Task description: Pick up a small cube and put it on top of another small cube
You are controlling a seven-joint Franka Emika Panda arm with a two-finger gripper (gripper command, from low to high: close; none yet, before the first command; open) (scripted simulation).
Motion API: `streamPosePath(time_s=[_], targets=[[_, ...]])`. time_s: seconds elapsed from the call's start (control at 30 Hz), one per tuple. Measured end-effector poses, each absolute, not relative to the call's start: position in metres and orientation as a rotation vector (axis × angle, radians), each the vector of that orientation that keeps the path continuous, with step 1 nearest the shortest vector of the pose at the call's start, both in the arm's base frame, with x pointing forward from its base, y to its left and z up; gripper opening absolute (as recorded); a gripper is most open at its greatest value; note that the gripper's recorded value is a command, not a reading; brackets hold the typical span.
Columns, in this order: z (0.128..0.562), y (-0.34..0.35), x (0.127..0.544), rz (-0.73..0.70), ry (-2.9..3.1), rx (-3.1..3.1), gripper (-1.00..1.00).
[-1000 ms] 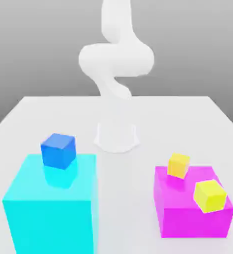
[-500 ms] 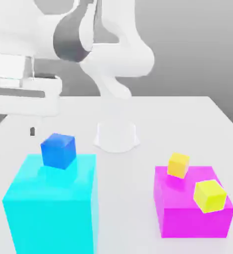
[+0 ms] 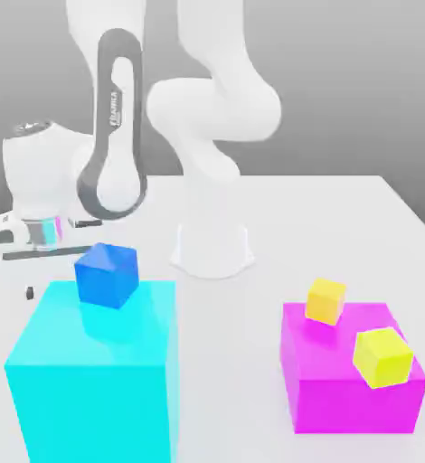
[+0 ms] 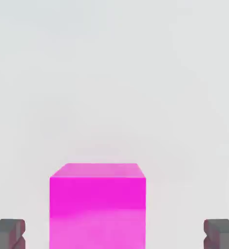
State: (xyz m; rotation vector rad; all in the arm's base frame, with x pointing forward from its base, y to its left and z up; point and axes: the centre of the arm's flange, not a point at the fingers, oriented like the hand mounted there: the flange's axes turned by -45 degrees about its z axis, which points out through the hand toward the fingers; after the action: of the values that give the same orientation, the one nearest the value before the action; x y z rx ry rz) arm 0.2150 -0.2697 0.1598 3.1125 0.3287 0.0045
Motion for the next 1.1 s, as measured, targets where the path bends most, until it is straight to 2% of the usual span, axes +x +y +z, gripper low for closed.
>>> streamPosePath(time_s=[0.17, 0.2, 0.43, 0.9, 1.1], targets=[[0.134, -0.265, 0.213, 0.001, 0.325, 3.12, 0.0], [0.129, -0.264, 0.212, 0.0, 0.323, 3.122, -1.0], [0.129, -0.263, 0.212, 0.0, 0.323, 3.125, -1.0], [0.19, -0.266, 0.21, 0.001, 0.306, 3.126, -1.0], [0.196, -0.26, 0.263, -0.115, 0.834, 2.99, -1.0]])
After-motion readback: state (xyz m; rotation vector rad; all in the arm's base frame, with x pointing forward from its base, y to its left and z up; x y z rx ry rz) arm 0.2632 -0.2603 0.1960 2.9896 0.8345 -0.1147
